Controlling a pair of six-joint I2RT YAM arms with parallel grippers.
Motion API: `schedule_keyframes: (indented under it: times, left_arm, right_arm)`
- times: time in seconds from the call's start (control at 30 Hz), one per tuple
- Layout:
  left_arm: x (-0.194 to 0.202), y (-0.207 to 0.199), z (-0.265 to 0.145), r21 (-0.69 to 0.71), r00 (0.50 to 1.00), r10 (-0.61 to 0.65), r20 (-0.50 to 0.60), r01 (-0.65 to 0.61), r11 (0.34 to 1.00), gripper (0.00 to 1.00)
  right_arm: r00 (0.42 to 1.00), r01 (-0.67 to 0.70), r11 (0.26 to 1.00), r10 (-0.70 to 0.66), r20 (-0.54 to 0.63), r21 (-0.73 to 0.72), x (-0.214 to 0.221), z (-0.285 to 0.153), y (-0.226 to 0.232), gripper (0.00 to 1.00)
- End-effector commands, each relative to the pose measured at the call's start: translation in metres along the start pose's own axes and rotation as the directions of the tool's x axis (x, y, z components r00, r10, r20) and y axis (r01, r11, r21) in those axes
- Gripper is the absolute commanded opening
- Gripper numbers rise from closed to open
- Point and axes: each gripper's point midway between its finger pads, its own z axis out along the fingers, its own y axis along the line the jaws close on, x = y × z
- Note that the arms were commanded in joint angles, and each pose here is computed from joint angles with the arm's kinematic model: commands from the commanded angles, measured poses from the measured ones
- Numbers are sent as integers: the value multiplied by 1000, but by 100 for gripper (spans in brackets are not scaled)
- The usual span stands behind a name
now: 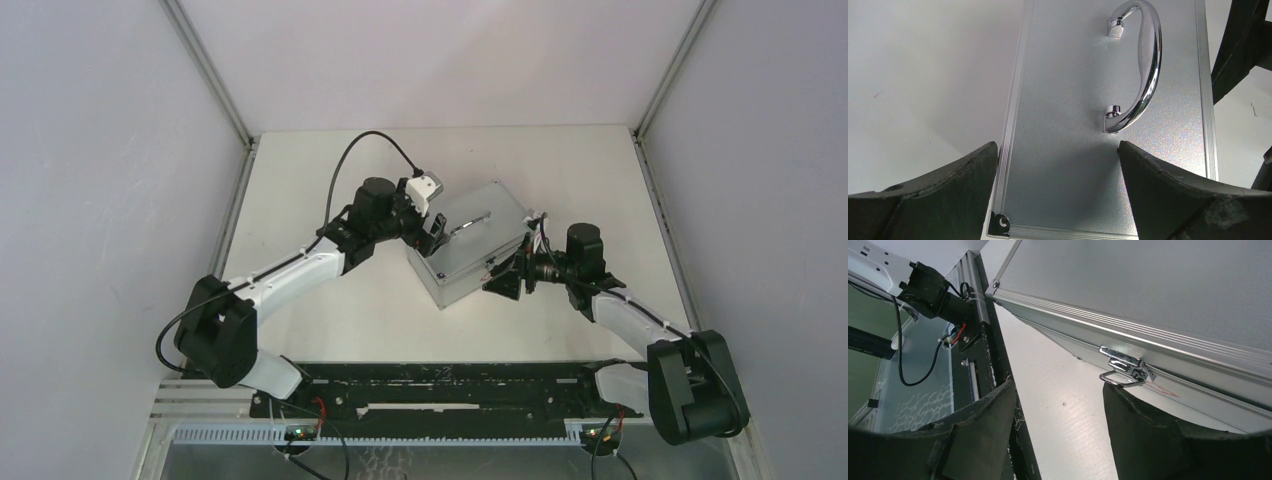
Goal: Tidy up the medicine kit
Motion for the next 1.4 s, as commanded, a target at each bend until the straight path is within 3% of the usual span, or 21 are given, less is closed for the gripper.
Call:
schedule_keyframes:
  times: [0.0, 1.37]
  left_arm:
    - [-3, 1, -2, -10, 1000, 18, 3, -18, 1000, 93]
    - [15, -1, 6, 9, 999, 14, -38, -13, 1000, 93]
  right_arm:
    - [998, 63, 997, -61, 35, -46, -19, 2, 11, 64]
    - [984, 32, 998, -42, 172, 56, -58, 15, 6, 67]
